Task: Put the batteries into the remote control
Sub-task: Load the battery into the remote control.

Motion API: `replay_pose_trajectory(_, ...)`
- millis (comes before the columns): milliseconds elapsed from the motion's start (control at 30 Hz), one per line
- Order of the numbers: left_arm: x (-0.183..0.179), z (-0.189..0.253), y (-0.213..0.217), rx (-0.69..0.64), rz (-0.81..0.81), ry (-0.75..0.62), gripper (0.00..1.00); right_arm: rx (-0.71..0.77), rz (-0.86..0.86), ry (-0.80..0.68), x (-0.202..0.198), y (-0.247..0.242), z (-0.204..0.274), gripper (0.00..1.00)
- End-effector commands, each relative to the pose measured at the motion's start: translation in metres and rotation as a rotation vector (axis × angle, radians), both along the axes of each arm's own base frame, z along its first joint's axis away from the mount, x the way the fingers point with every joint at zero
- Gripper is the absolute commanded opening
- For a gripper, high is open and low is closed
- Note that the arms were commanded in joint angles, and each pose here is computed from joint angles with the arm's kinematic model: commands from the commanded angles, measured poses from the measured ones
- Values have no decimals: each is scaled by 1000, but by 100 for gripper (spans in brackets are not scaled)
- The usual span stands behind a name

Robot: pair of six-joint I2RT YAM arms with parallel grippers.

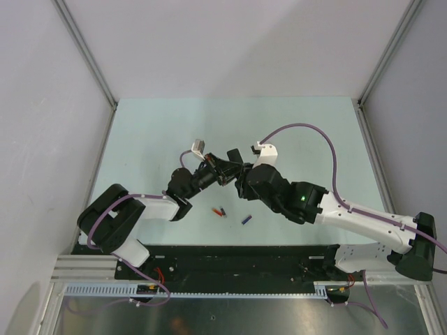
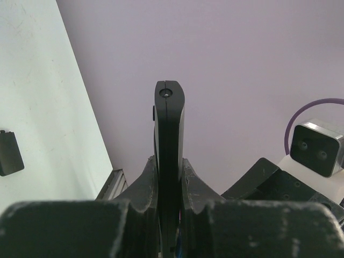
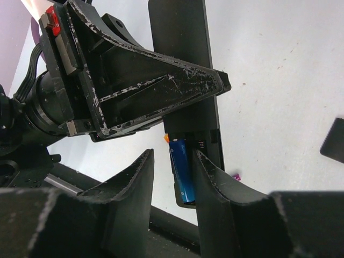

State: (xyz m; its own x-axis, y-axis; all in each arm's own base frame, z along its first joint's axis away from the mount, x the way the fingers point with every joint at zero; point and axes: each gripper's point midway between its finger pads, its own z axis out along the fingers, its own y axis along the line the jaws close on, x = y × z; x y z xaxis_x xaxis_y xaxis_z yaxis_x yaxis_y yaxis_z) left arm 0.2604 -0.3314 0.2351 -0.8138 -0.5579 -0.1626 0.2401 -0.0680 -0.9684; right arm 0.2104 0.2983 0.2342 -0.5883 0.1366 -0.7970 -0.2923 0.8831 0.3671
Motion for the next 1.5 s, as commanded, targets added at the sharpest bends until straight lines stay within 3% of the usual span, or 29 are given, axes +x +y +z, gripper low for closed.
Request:
replay_pose_trajectory(0,-5,45,10,-129,12,-107,0,-9,-29,-3,2,-9,9,40)
replay_pose_trajectory(233,-4,38,8,-119,8,-93,0,-5,-39,-22,4,-13,18,47)
replay_pose_trajectory(567,-5,38,8,-119,7,-92,0,-5,-49,-42,5,-19,26,49)
replay_pose_trajectory(1467,-7,33,1,-114,-43,-68,0,-103,-36,-133,22,-15,29,38)
